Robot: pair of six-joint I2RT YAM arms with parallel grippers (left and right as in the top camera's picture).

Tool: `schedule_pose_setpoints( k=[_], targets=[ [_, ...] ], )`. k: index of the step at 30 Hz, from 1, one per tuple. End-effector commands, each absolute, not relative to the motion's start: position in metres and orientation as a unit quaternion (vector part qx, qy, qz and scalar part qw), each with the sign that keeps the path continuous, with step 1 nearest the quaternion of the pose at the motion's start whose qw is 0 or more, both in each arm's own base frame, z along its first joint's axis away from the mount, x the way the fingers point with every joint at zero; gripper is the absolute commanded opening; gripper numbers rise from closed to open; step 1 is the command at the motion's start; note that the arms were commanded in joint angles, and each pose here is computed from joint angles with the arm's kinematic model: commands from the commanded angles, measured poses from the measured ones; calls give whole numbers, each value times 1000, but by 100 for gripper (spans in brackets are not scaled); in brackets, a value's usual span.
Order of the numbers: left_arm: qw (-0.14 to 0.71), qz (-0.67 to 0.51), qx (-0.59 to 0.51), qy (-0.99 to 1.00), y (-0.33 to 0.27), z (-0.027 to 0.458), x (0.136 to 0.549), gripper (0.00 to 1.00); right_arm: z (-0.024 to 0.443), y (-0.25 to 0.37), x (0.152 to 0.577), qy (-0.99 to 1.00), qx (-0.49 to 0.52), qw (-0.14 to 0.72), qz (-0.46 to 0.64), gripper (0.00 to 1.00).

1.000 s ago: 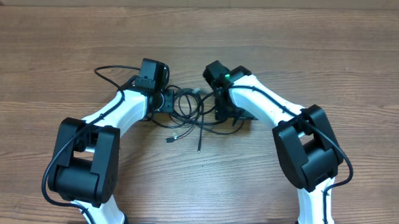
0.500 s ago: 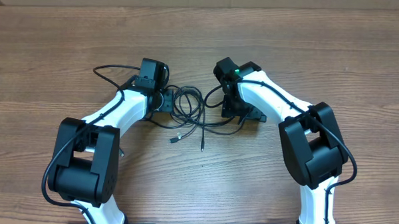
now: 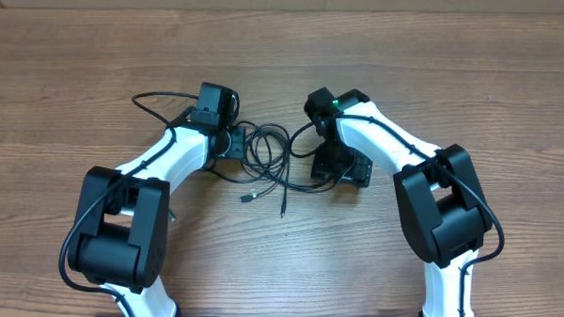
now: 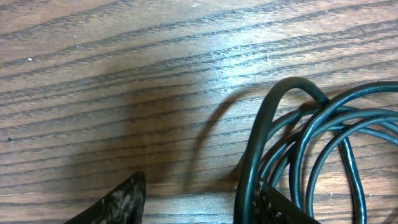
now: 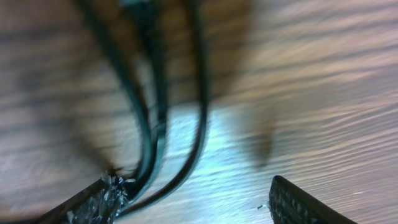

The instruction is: Untangle cables

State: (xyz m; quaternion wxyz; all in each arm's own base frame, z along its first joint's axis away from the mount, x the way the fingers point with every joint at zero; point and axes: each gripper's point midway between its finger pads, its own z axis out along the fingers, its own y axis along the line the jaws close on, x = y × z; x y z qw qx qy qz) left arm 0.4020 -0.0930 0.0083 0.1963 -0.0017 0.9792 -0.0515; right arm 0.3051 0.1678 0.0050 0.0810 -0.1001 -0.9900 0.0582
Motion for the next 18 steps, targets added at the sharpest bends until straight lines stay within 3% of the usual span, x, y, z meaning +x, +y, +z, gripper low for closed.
schedule_pose_setpoints(
  k=[1, 18],
  targets=[
    [202, -42, 7, 979, -89, 10, 409, 53, -11, 184, 277, -984, -98, 151, 18, 75],
    [202, -43, 5, 978, -90, 10, 409, 53, -14, 245, 249, -991, -10, 135, -3, 76]
  ],
)
